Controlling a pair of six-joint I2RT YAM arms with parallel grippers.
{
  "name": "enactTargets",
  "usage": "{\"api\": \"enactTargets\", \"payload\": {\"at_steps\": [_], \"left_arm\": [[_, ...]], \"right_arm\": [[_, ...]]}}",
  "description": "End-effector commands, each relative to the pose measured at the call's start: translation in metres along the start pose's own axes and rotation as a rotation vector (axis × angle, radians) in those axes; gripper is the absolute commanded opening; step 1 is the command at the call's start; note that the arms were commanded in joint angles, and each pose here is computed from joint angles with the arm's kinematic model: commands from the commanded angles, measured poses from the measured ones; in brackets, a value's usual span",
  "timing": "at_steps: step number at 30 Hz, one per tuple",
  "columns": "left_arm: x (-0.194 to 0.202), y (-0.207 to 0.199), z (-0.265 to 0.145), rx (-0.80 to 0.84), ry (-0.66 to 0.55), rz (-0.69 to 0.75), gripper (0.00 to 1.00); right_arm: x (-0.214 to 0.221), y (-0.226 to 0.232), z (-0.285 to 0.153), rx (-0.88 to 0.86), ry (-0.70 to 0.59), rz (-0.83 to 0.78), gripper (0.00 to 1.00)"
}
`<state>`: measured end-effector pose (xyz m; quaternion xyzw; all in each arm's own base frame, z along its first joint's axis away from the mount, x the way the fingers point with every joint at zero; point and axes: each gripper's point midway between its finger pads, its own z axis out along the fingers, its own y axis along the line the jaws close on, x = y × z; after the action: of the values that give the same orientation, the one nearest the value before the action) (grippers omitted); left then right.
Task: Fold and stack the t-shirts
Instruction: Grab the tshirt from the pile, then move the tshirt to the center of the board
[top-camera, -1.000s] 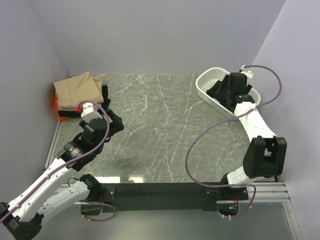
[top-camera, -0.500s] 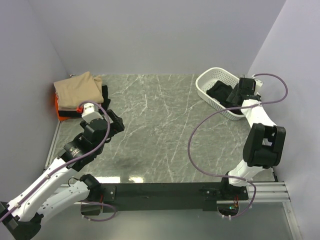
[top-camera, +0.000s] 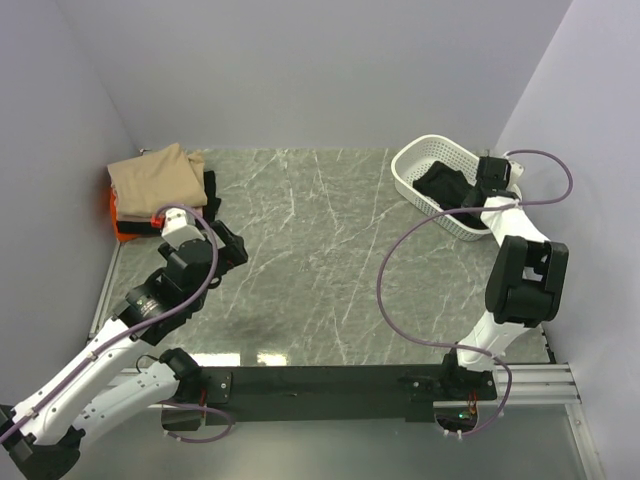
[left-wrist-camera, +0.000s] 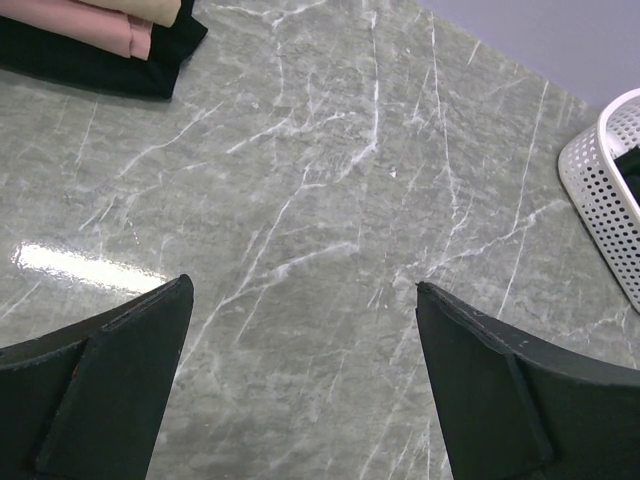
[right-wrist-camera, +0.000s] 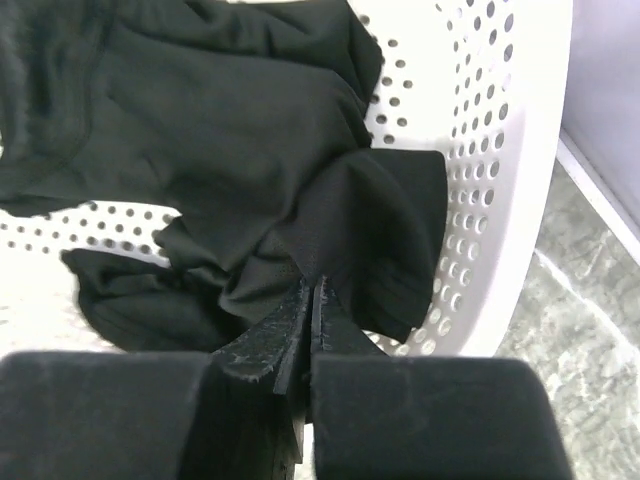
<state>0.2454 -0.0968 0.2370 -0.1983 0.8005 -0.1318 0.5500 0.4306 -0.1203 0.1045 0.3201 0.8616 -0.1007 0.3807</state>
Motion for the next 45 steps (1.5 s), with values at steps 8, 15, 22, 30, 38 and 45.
{"api": "enactTargets", "payload": {"at_steps": [8, 15, 22, 30, 38, 45], "left_arm": [[-0.016, -0.002, -0.007, 0.003, -0.049, -0.034, 0.99], [-0.014, -0.002, -0.007, 0.002, -0.046, -0.033, 0.99], [-0.018, 0.0, -0.01, 0.004, -0.061, -0.049, 0.99], [-0.017, 0.002, -0.009, -0.012, -0.062, -0.048, 0.99], [-0.014, 0.003, -0.005, -0.037, -0.053, -0.031, 0.99], [-0.014, 0.007, -0.007, -0.034, -0.064, -0.046, 0.99]], "right_arm": [[-0.104, 0.042, -0.159, -0.287, -0.463, 0.089, 0.0], [-0.129, 0.078, -0.328, -0.675, -0.676, 0.063, 0.0], [-0.081, 0.127, -0.402, -1.088, -0.55, -0.083, 0.0], [0.021, 0.175, -0.404, -1.314, -0.285, -0.253, 0.0], [0.04, 0.217, -0.438, -1.381, -0.292, -0.313, 0.0], [0.01, 0.239, -0.514, -1.517, -0.395, -0.359, 0.0]]}}
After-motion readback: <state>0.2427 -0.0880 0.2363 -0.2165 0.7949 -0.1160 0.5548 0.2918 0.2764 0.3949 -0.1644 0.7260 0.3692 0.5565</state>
